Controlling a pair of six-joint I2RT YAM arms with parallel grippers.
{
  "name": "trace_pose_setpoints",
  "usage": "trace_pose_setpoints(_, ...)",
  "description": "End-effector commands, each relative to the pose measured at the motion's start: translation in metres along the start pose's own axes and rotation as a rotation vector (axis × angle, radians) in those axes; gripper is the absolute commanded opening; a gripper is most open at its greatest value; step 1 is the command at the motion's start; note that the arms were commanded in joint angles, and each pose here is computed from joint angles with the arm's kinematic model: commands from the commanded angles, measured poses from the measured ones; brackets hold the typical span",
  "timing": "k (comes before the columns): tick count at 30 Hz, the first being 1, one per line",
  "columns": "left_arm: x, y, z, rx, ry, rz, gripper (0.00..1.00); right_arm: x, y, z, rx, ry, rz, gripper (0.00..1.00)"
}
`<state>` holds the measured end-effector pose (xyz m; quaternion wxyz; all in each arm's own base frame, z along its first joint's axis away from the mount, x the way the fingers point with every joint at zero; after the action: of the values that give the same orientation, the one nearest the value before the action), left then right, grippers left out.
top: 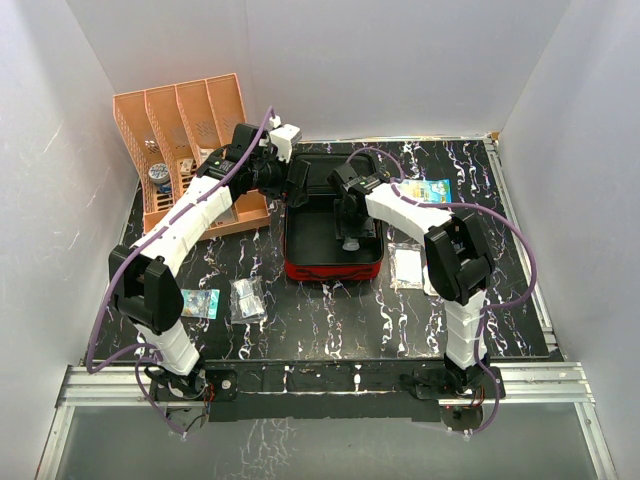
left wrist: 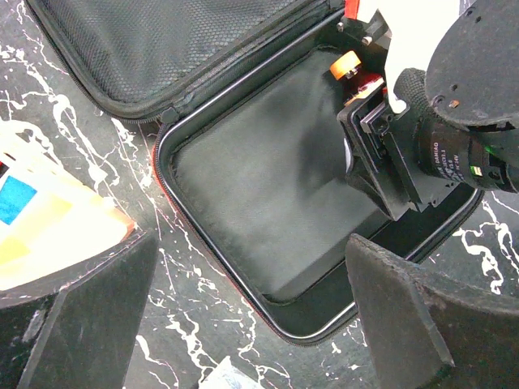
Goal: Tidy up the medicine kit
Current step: Place the pill bottle in the medicine box.
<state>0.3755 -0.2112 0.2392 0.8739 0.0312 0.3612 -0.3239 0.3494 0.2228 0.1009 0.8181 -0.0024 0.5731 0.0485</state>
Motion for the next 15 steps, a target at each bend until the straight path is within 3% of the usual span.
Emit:
trace_pose_setpoints(1,-0.016,-0.006,0.014,0.004,-0.039,-0.022,0.99,-0.027,0.001,0.006,0.029,-0.045,0.021,0.00)
trace_pose_setpoints(6,-0.015,-0.008,0.014,-0.001,-0.036,-0.041,0.99,-0.021,0.001,0.013,0.034,-0.060,-0.005,0.00)
trace_pose_setpoints(15,-0.017,-0.010,0.013,0.009,-0.038,-0.051,0.99,-0.014,0.005,0.036,0.046,-0.119,-0.042,0.35)
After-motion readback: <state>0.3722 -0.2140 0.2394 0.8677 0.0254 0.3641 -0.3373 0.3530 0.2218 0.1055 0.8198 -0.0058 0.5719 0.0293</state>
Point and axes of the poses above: each gripper's point midway between its finger pads, its own x axis out along the fingers, its own y axis along the line the jaws close on, z = x × y, the point moved 4 cm from there along -x, back along the fingers, and after that the axes turned 1 degree about -x, right-handed, at the moved point
